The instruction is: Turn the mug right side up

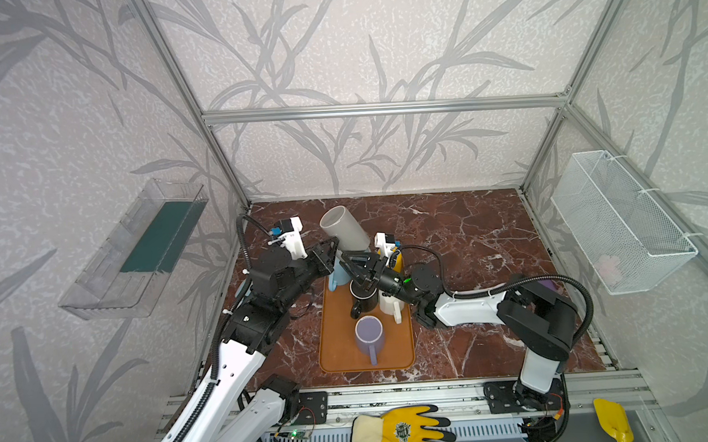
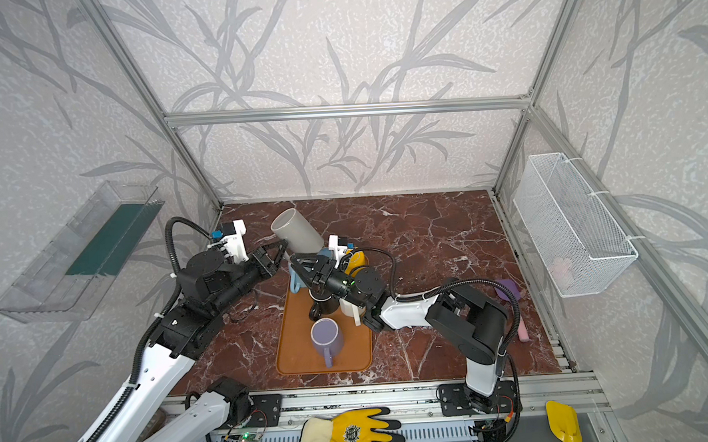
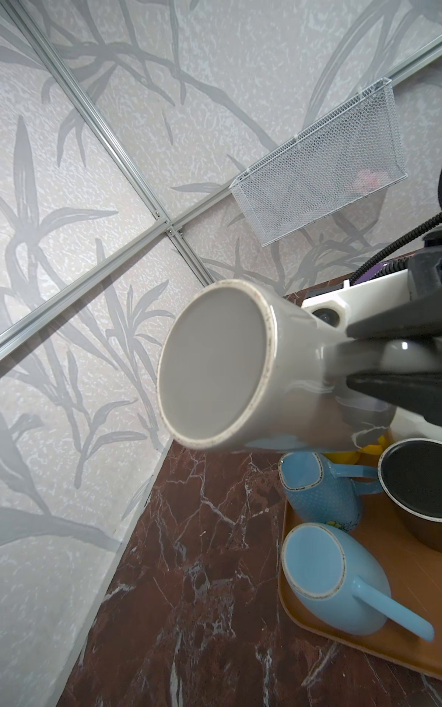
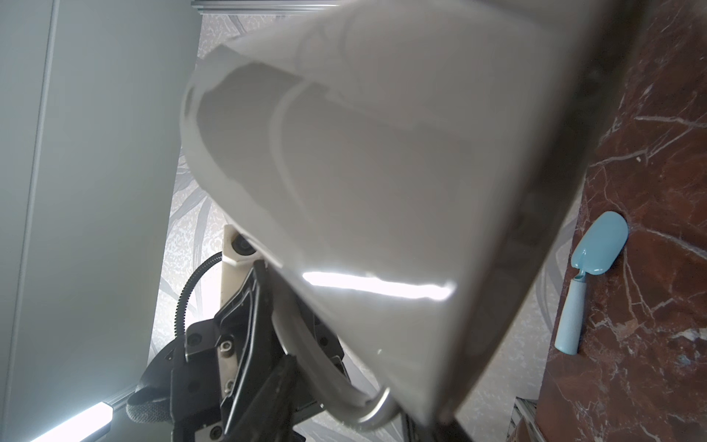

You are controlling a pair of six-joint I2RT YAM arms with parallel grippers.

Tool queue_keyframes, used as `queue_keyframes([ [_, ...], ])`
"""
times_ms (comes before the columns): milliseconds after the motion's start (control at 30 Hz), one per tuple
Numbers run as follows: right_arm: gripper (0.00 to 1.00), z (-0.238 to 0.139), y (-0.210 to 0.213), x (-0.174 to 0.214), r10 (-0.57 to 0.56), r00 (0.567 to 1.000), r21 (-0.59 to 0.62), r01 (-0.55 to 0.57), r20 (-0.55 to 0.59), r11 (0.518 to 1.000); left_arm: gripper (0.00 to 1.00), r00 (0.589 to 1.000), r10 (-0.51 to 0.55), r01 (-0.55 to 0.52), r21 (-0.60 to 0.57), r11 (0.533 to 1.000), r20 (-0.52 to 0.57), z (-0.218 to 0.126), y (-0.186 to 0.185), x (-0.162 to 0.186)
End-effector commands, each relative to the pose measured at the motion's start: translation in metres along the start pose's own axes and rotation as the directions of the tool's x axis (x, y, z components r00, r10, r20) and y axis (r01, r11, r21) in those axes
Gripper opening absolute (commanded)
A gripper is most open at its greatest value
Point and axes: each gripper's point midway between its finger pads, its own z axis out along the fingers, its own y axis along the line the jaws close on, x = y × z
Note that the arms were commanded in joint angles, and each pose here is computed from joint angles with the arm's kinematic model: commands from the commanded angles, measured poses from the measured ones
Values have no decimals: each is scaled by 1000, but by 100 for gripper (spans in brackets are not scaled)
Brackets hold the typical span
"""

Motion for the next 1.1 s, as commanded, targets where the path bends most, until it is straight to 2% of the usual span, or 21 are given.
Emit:
queue_keyframes([
  [0, 42, 7, 28, -5, -14, 999, -91, 17, 28, 996, 0, 992, -21, 8, 100, 995, 125, -14, -24, -28],
  [200, 37, 7, 29, -9, -11, 998, -92, 16, 54, 996, 0, 985, -83, 64, 125, 990, 150, -17, -19, -25],
  [533, 35, 9, 37, -17, -20, 995, -110, 30, 97, 993, 0, 971, -176, 149, 166, 975, 161, -16, -12, -19],
  [900, 31, 11, 41, -24, -33, 992, -119, 47, 119, 992, 0, 961, -213, 180, 184, 966, 175, -27, -10, -18],
  [967, 28, 12, 42, -25, -38, 992, -122, 53, 120, 991, 0, 962, -215, 184, 182, 966, 167, -27, -10, -16],
  [1067, 18, 12, 46, -26, -49, 991, -128, 65, 123, 990, 0, 965, -215, 188, 172, 967, 150, -26, -7, -12],
])
